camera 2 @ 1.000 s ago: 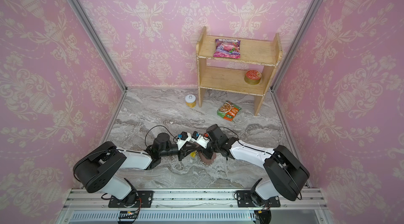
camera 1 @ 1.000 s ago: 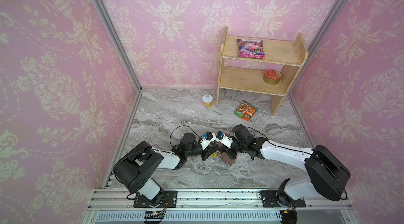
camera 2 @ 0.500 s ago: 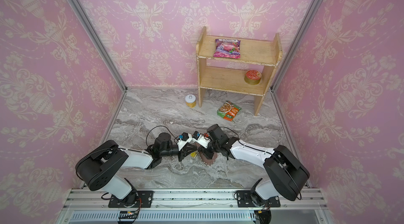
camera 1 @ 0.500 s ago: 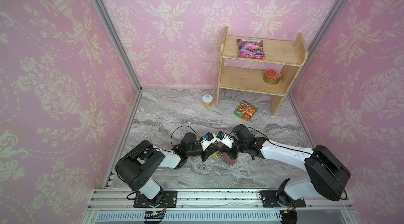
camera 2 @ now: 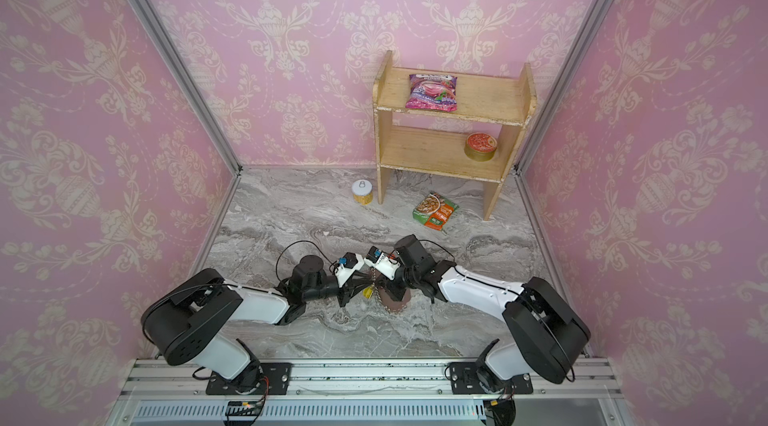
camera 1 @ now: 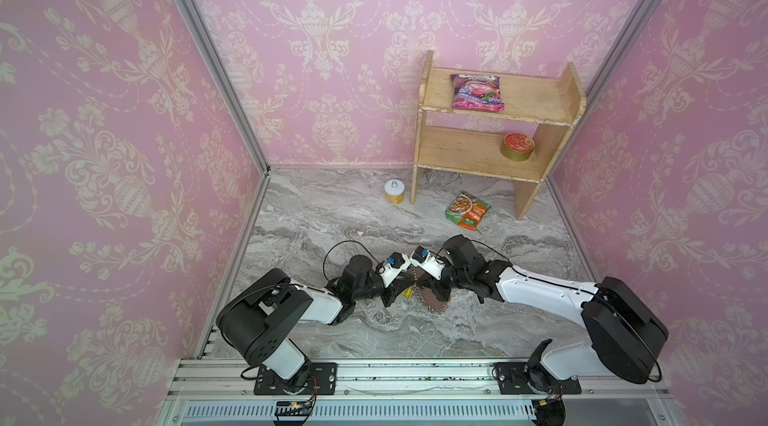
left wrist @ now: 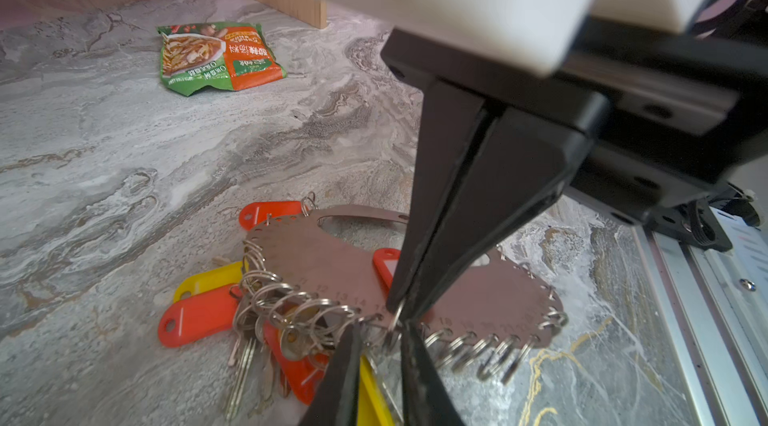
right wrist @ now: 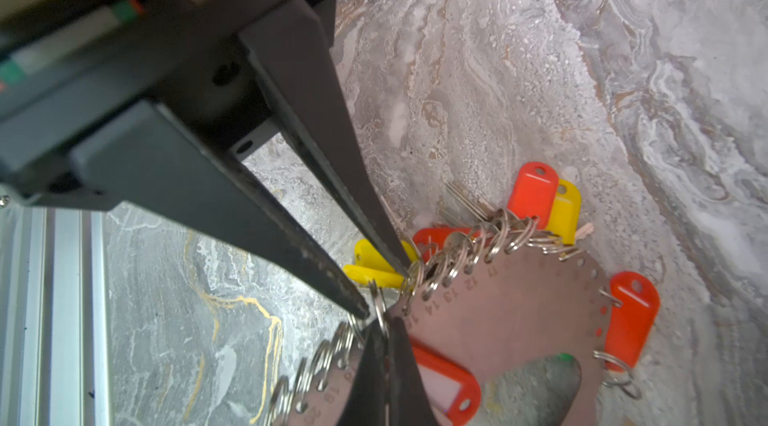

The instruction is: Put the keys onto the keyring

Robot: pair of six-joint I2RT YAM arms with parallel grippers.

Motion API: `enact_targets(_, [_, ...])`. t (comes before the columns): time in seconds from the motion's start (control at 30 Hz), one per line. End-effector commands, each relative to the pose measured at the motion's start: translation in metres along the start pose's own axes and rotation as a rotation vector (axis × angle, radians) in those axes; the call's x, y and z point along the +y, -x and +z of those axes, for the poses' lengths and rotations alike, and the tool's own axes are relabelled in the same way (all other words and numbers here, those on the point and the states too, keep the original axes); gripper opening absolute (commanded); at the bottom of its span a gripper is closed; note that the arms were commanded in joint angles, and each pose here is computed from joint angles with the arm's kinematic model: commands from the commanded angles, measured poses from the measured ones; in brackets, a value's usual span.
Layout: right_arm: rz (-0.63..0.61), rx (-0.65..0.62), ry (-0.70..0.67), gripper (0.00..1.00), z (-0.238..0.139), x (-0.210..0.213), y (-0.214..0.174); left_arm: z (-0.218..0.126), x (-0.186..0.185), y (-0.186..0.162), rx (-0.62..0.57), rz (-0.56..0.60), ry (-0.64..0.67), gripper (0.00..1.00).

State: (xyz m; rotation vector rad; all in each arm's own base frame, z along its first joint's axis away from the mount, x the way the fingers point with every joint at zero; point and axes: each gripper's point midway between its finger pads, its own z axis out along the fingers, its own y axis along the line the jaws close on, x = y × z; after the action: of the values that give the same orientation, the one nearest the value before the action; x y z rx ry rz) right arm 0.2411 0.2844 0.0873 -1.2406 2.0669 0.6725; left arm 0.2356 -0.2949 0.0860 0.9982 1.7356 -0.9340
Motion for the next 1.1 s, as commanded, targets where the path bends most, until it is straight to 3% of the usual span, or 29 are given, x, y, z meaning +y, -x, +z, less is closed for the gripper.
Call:
enact_targets(0.0, [0.004, -0.089, 0.009, 0.0, -0.01, 0.002, 0.02, -0.003, 0.0, 0.011, -0.079, -0.046, -0.01, 0.2])
enact_targets(0.47, [-0.004, -0.084, 0.024, 0.0, -0.011, 0.005, 0.018, -0.001, -0.006, 0.025, -0.101, -0.026, -0.066, 0.18])
enact_targets(0.67, [-0.006, -0.085, 0.032, 0.0, -0.011, 0.006, 0.02, 0.0, -0.009, 0.025, -0.098, -0.024, -0.087, 0.11])
enact_targets(0.8, [-0.006, -0.091, 0.031, 0.0, -0.011, 0.005, 0.023, 0.002, -0.009, 0.023, -0.089, -0.031, -0.097, 0.0])
enact_targets(0.97, [0.008, -0.092, 0.027, 0.0, -0.012, 0.004, 0.024, 0.002, -0.011, 0.021, -0.074, -0.025, -0.103, 0.0])
enact_targets(1.07, [0.033, -0.065, 0.004, 0.11, -0.012, 0.0, 0.02, 0.001, -0.01, 0.022, -0.067, 0.009, -0.094, 0.0])
